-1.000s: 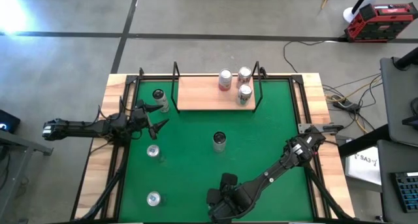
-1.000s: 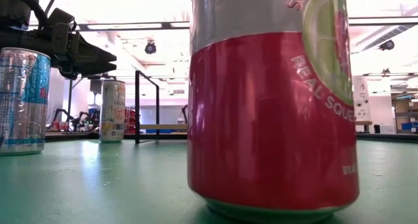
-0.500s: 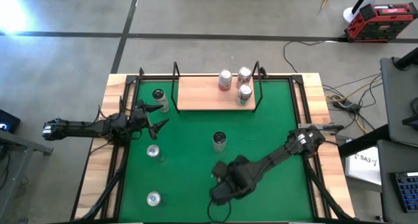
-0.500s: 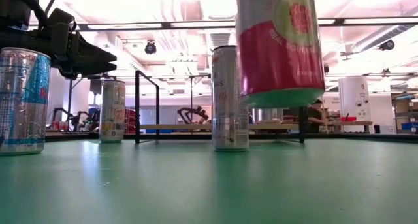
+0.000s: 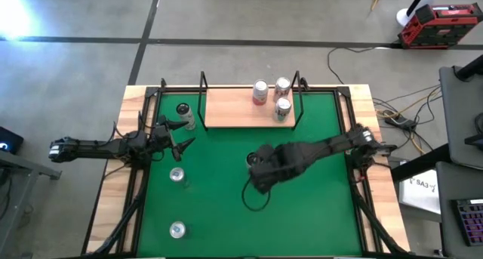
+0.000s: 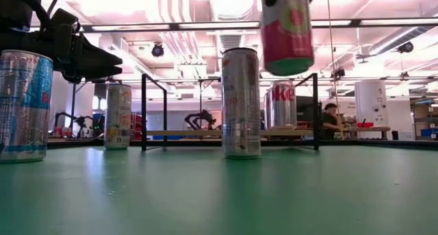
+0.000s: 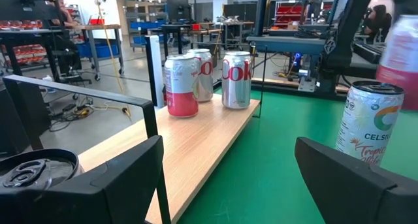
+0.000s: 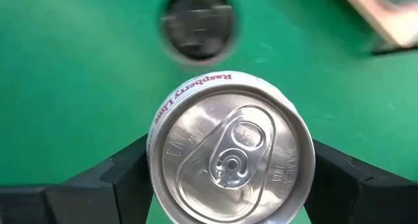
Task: Place canned beverage on shelf
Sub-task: Put the white and orange soda can on the shelf aligned with the other white and orange soda can
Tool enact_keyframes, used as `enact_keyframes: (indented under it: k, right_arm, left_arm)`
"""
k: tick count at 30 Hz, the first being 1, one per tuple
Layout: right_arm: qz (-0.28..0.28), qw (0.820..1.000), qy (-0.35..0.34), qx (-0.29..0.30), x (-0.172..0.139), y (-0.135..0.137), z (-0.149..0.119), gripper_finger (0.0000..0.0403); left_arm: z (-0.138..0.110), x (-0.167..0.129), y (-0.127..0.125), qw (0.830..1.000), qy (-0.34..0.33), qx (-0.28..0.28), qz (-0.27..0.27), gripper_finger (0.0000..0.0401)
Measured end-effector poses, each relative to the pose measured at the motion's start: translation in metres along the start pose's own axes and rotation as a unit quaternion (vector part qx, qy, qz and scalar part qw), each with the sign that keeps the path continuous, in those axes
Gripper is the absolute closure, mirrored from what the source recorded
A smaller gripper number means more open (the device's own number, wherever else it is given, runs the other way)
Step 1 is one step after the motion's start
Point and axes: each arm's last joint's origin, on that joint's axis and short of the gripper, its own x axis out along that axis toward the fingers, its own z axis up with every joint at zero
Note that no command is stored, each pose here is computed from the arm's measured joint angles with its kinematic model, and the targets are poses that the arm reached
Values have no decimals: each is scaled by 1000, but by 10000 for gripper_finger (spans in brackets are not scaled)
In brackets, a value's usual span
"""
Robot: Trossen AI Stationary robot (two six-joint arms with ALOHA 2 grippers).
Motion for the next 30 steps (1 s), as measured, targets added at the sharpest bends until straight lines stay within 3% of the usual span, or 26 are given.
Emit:
enact_keyframes:
  k: [7,13,20,30]
  right_arm:
    - [19,998,-27,45,-2,-46,13,119]
    - [22,991,-95,92,0,-85,37,82]
    - [12,987,-119,105,29,-110,81,80]
    - [31,993,-73,89,64,-144,153,78]
  left_arm:
    - [0,0,0,1000,0,0,0,69]
    - [0,0,0,1000,1,0,0,69]
    - [0,0,0,1000,1,1,0,69]
    - [0,0,0,1000,2,1,0,69]
